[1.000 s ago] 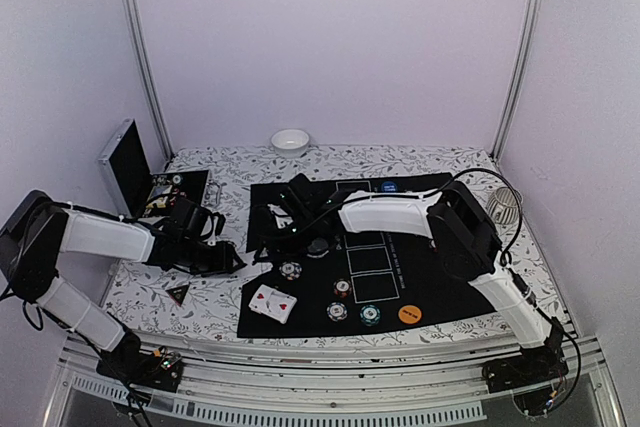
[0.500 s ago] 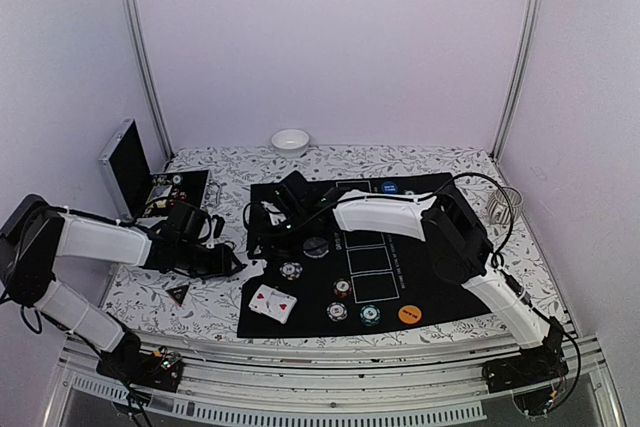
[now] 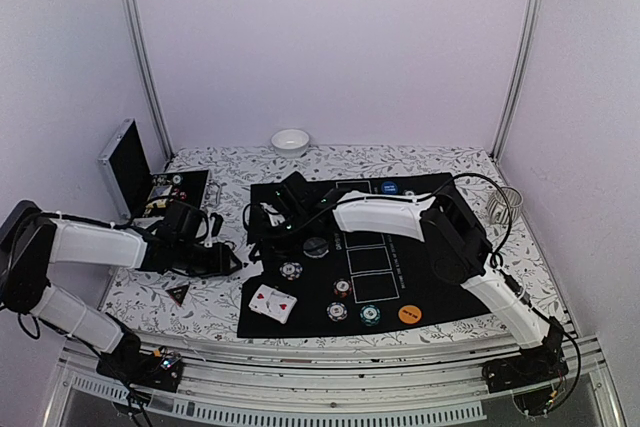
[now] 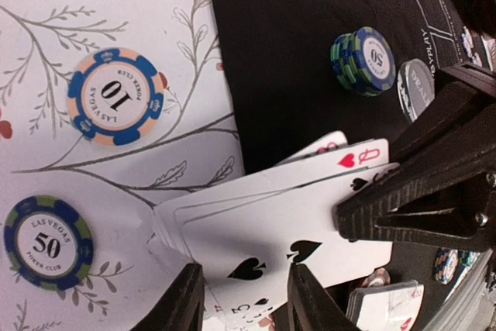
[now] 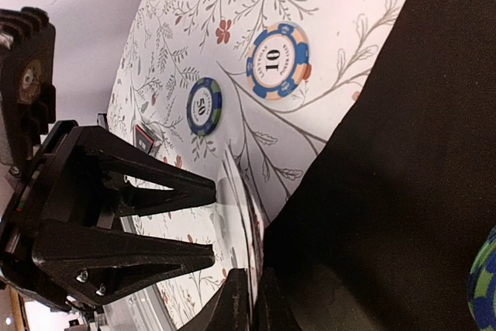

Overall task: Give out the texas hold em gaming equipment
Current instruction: Pick up the poker card from the poker table mat.

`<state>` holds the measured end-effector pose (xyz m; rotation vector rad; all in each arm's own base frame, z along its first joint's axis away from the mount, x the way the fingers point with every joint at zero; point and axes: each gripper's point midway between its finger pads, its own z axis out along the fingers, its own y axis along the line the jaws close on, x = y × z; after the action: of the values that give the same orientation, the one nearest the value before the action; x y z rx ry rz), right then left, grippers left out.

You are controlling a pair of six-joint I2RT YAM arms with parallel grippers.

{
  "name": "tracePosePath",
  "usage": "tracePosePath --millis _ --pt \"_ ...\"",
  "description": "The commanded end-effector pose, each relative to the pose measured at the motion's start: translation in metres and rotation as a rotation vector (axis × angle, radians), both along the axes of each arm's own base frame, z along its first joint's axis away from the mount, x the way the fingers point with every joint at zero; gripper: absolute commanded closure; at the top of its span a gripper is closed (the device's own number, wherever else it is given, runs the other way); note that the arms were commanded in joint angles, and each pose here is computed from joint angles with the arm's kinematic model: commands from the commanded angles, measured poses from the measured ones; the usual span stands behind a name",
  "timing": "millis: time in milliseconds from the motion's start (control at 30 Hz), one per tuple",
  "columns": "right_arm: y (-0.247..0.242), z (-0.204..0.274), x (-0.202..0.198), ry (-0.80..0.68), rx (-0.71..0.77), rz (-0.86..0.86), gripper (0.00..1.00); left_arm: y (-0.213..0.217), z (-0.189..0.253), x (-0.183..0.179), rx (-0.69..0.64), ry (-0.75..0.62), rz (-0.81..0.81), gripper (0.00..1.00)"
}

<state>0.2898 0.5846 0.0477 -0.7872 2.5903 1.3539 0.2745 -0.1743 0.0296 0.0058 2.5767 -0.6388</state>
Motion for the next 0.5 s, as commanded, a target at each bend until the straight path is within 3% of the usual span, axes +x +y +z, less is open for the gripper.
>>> tracePosePath --millis 0,100,200,467 --pt "0.001 0.022 0.000 -0.033 0.029 0.014 0.98 0.002 0.013 0.001 0.009 -0.046 -0.009 0.61" --pt "-0.003 0.054 0.003 -0.075 0.066 0.021 0.98 0.001 0.045 0.005 -0.004 -0.152 -0.035 0.59" --pt "-0.015 0.094 0.008 -0.133 0.105 0.019 0.98 -0.007 0.101 0.009 -0.018 -0.351 -0.111 0.53" --pt "-0.089 0.190 0.037 -0.297 0.143 -0.105 0.98 -0.039 0.242 -0.026 -0.019 -0.831 -0.392 0.20"
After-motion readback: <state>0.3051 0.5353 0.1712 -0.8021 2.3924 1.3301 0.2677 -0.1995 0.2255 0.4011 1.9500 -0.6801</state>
